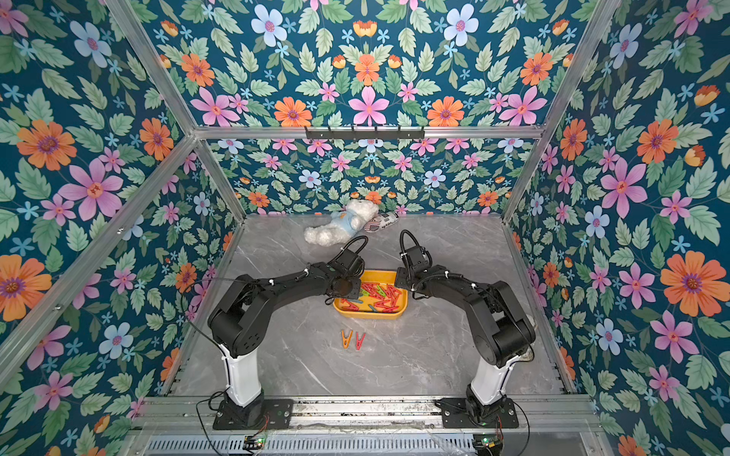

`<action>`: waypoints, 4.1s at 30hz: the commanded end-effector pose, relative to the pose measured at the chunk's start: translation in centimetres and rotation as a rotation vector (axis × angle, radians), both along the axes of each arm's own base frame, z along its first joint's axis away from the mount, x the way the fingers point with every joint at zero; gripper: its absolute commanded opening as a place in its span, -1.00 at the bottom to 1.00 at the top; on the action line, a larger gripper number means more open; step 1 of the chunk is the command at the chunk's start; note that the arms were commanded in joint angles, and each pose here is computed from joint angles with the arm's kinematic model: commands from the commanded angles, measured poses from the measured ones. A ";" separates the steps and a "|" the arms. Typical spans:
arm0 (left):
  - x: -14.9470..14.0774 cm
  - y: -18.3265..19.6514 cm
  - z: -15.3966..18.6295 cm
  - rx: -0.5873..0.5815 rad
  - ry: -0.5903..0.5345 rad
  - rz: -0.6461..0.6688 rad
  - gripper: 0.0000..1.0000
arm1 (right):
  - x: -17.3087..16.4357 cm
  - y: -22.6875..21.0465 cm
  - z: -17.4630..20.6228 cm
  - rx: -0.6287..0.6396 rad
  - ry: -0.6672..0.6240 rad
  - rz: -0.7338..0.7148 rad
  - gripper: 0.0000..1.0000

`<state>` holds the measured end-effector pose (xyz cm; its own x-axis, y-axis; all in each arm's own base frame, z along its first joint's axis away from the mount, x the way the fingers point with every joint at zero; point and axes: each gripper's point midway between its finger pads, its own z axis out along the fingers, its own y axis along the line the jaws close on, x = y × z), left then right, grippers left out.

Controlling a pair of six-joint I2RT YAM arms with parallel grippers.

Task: Take the clothespins out of the storage box
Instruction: Pick up the clothespin from the storage box, then place the clothespin at the center of the board, then pick up the clothespin from the storage box.

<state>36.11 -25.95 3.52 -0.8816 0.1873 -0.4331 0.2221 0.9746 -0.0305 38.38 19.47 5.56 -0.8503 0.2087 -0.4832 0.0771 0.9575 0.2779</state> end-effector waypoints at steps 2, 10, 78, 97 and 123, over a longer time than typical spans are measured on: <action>0.3 0.8 -0.4 0.065 -0.010 -0.008 -0.50 | -0.1 0.2 0.3 0.015 -0.002 0.009 0.42; -0.2 0.8 -1.5 0.079 0.014 -0.024 -0.58 | -0.2 0.2 0.5 0.016 -0.007 0.007 0.42; -15.2 -8.5 0.4 -0.127 -0.015 0.111 -0.94 | -15.5 -4.3 8.1 0.324 -0.126 0.049 0.99; -16.3 -8.7 -0.6 -0.096 0.006 0.076 -0.57 | -15.1 -4.1 7.8 0.331 -0.119 0.039 0.99; -9.4 -1.8 9.4 -0.227 -0.145 0.174 0.69 | -9.0 0.2 10.0 0.221 -0.146 0.043 0.99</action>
<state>26.05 -28.39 12.26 -0.8247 -0.0681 -0.5615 0.0617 0.9760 -0.2091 28.21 19.50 15.36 -0.8065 0.2854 -0.5177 -0.0284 0.8561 0.5161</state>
